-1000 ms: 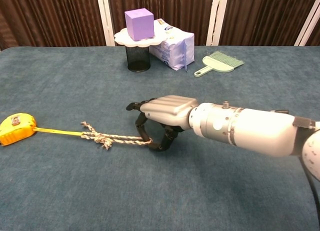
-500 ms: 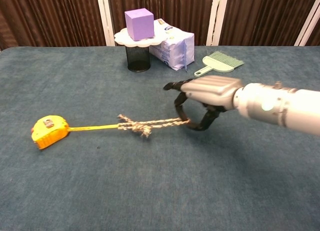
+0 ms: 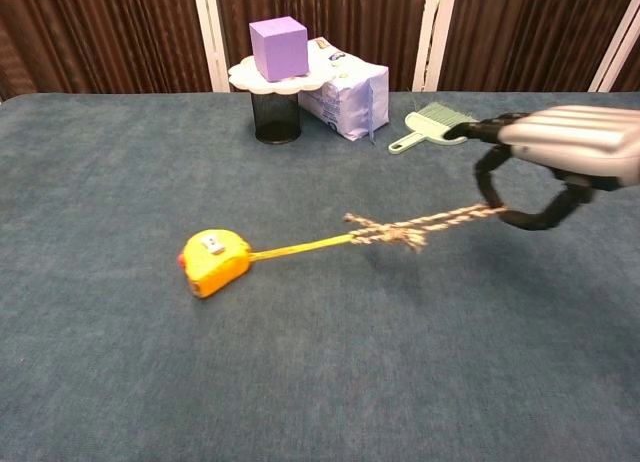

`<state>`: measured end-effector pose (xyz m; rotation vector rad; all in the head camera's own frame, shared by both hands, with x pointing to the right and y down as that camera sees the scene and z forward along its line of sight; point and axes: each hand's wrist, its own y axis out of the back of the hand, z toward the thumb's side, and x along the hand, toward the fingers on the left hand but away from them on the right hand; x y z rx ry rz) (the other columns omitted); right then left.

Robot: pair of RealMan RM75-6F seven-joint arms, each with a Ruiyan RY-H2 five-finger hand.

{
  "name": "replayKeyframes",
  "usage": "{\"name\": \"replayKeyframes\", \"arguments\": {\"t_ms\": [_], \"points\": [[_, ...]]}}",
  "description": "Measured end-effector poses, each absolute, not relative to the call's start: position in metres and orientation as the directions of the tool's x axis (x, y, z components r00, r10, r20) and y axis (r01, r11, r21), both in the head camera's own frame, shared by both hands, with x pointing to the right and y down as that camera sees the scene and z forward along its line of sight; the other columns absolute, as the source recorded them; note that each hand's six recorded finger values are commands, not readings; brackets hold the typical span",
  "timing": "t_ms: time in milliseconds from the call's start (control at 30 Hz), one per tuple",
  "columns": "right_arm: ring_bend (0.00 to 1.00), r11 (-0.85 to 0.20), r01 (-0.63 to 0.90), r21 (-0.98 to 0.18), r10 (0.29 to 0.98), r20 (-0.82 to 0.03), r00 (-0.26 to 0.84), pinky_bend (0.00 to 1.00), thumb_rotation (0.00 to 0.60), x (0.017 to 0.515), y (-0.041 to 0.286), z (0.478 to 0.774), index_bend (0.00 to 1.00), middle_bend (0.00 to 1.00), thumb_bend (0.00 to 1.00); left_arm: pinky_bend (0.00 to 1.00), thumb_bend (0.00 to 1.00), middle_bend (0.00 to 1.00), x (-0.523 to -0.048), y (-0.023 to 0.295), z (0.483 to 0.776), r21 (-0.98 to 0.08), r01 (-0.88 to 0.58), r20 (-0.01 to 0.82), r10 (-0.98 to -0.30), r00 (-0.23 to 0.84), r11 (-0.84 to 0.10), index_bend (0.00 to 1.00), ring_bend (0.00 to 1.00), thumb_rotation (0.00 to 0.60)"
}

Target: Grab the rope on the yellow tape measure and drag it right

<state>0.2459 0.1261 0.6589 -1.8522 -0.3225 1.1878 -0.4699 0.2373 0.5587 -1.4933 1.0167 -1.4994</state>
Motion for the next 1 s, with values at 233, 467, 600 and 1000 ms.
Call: {"name": "replayKeyframes", "arguments": {"t_ms": [233,467,600,1000], "points": [[0.07,-0.574,-0.241,-0.783,0.659,-0.616,0.431,0.0,0.6,0.3,0.137,0.643,0.71,0.08,0.52,0.07,0.47,0.0,-0.468,0.238,0.556,-0.927,-0.017,0.376,-0.927,-0.007,-0.376,0.03,0.0,0.6],[0.07,-0.586,-0.219,-0.78,0.713,-0.625,0.317,0.0,0.6,0.36,0.14,0.631,0.71,0.08,0.52,0.07,0.47,0.0,-0.465,0.24,0.553,-0.93,-0.015,0.366,-0.931,0.002,-0.366,0.03,0.0,0.6],[0.07,-0.586,-0.208,-0.783,0.746,-0.622,0.239,0.0,0.6,0.396,0.138,0.628,0.71,0.08,0.52,0.07,0.47,0.0,-0.464,0.241,0.554,-0.929,-0.009,0.37,-0.929,0.002,-0.37,0.04,0.0,0.6],[0.07,-0.59,-0.147,-0.794,0.798,-0.601,0.05,0.0,0.6,0.479,0.134,0.617,0.72,0.08,0.52,0.07,0.47,0.0,-0.462,0.242,0.555,-0.929,0.004,0.371,-0.929,0.0,-0.371,0.04,0.0,0.6]]}}
